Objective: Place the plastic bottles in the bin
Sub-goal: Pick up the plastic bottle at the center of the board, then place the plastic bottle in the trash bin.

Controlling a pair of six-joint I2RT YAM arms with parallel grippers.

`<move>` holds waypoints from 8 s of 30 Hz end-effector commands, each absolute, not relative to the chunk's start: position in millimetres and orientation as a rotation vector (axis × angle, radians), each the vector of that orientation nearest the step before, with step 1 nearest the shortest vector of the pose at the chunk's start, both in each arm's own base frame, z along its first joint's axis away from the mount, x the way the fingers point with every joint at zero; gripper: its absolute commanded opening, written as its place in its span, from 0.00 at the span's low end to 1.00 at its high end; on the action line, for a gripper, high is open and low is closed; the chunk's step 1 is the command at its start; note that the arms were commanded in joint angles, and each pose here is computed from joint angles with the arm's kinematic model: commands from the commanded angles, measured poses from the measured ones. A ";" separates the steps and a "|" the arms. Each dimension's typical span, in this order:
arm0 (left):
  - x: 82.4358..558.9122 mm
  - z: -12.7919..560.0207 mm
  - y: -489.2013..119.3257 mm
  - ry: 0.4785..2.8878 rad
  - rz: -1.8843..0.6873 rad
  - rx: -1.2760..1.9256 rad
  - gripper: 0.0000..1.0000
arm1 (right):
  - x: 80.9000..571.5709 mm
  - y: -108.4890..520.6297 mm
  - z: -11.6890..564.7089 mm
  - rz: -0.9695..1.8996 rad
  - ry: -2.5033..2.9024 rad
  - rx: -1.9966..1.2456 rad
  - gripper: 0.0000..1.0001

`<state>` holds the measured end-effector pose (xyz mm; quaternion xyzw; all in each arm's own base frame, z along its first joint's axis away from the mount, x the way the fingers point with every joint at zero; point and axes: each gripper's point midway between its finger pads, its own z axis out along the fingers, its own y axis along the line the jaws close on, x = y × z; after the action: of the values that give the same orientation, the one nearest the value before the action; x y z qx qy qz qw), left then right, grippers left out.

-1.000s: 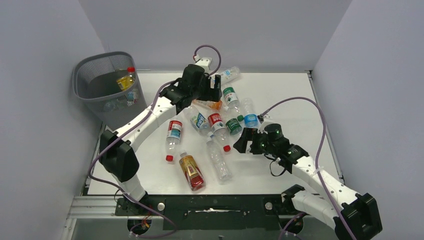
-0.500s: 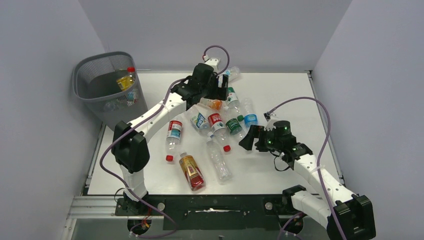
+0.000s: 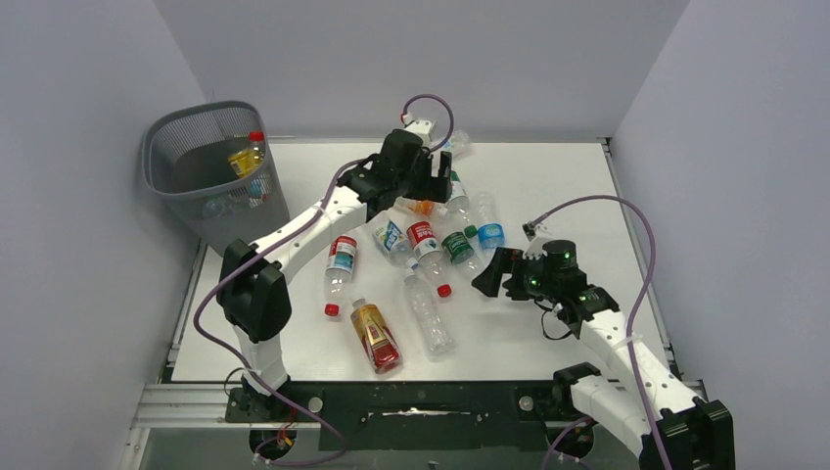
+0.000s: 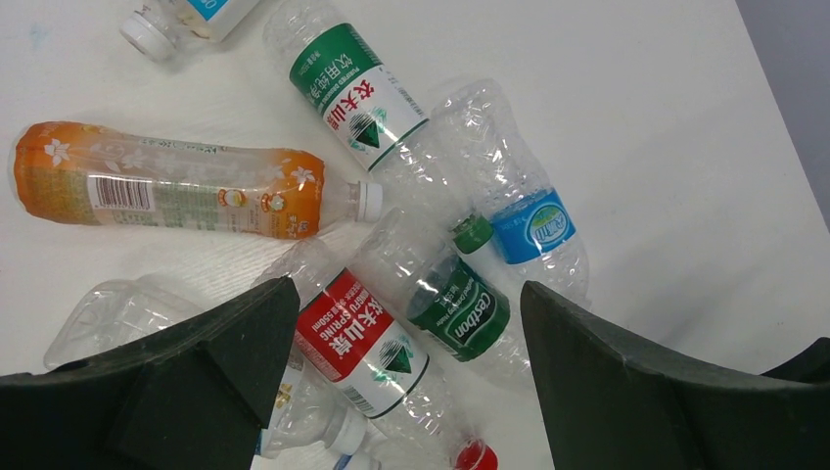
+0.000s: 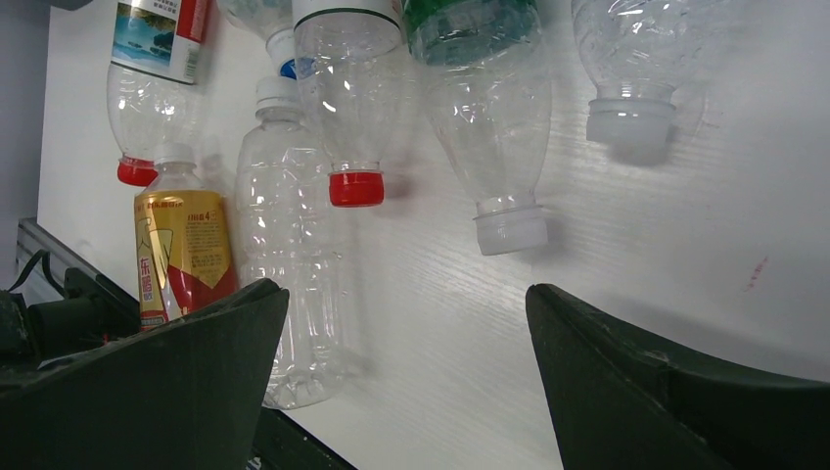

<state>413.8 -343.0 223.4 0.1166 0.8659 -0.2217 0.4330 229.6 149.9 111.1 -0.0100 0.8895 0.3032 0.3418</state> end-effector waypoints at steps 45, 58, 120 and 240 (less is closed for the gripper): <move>327.6 274.0 -308.7 2.034 -0.776 0.346 0.84 | 276.2 144.5 92.1 0.585 2.335 -0.041 0.72; 325.2 269.4 -311.6 2.042 -0.809 0.322 0.84 | 278.6 160.0 55.2 0.502 2.423 -0.158 0.65; 323.4 289.8 -353.9 1.808 -1.470 -0.157 0.85 | 256.9 195.2 215.9 0.625 1.987 -0.216 0.21; 423.1 489.7 67.4 1.361 -0.392 -0.463 0.38 | 224.8 229.5 189.7 0.665 2.053 -0.281 0.93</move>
<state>443.9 48.9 450.3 -0.2279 0.6460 -0.2261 0.6925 221.4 220.7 181.7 -0.1194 0.8462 0.2522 0.4540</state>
